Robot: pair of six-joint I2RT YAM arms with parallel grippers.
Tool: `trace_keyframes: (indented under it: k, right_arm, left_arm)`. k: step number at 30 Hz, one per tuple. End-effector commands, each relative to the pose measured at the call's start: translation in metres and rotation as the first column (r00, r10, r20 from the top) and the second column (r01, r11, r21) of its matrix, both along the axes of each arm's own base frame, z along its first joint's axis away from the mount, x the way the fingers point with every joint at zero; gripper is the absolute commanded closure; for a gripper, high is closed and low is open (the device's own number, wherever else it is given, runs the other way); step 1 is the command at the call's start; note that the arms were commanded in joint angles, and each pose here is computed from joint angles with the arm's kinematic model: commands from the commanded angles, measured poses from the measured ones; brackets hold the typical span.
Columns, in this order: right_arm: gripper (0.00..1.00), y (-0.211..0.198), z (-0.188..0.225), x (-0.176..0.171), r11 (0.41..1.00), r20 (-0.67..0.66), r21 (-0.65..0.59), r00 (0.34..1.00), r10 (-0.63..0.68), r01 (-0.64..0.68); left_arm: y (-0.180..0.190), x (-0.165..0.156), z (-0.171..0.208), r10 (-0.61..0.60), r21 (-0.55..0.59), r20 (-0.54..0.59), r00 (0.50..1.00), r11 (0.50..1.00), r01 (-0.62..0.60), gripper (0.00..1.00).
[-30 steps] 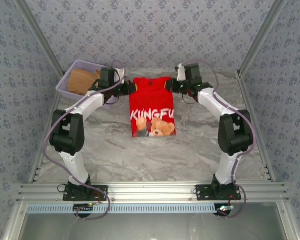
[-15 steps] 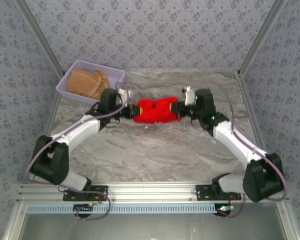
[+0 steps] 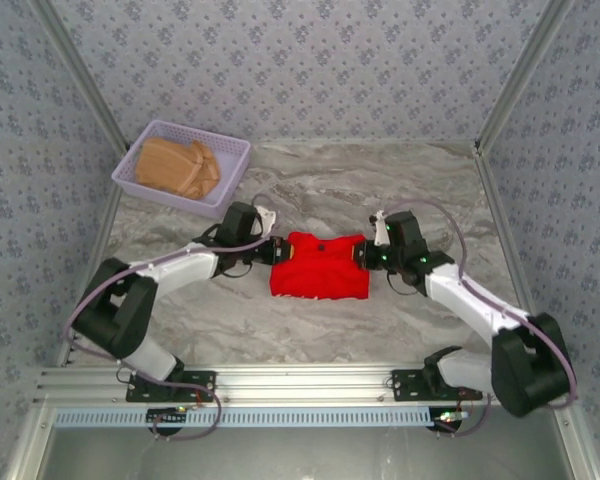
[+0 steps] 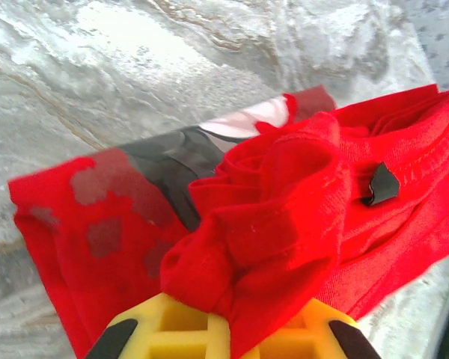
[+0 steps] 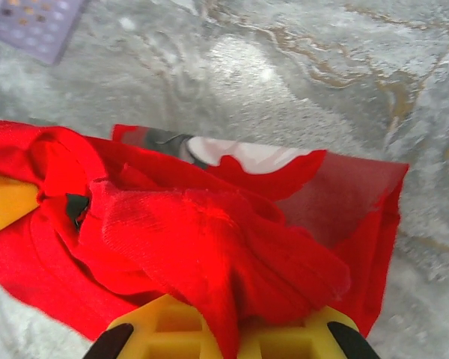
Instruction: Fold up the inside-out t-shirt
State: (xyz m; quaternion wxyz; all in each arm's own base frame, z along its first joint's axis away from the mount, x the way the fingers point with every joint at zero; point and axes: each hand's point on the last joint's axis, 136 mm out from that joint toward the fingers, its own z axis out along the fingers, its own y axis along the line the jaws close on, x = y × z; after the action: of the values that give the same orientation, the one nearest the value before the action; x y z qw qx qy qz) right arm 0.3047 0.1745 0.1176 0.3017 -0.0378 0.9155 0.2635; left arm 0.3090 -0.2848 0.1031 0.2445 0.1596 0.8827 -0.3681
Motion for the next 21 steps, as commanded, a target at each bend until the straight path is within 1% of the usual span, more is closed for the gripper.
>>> trace_keyframes:
  k: [1, 4, 8, 12, 17, 19, 21]
  right_arm:
    - [0.99, -0.014, -0.013, 0.024, 0.993, -0.029, -0.113, 0.999, -0.040, 0.036]
    - [0.99, -0.018, -0.031, 0.034, 0.987, -0.076, -0.159, 0.996, -0.048, 0.035]
    - [0.99, -0.020, -0.052, 0.044, 0.978, -0.116, -0.210, 0.992, -0.048, 0.022]
    - [0.99, -0.028, -0.065, 0.050, 0.963, -0.147, -0.268, 0.987, -0.062, 0.020]
    - [0.98, -0.032, -0.079, 0.051, 0.955, -0.189, -0.295, 0.980, -0.066, 0.008]
    - [0.96, -0.032, -0.085, 0.051, 0.953, -0.205, -0.303, 0.976, -0.066, 0.001]
    - [0.93, -0.032, -0.090, 0.052, 0.951, -0.218, -0.310, 0.974, -0.065, -0.006]
  left_arm:
    - [0.001, 0.029, -0.006, 0.041, 0.044, 0.044, 0.998, 0.998, -0.043, 0.97]
    - [-0.001, 0.043, -0.016, 0.059, 0.068, 0.032, 0.998, 0.996, -0.061, 0.96]
    - [-0.005, 0.054, -0.031, 0.069, 0.097, 0.005, 0.998, 0.993, -0.070, 0.93]
    - [-0.008, 0.058, -0.043, 0.070, 0.107, -0.020, 0.997, 0.992, -0.067, 0.91]
    - [-0.005, 0.062, -0.058, 0.080, 0.149, -0.031, 0.996, 0.986, -0.075, 0.89]
    - [-0.003, 0.064, -0.065, 0.087, 0.176, -0.047, 0.995, 0.981, -0.077, 0.87]
    - [-0.001, 0.063, -0.072, 0.093, 0.201, -0.065, 0.994, 0.976, -0.079, 0.82]
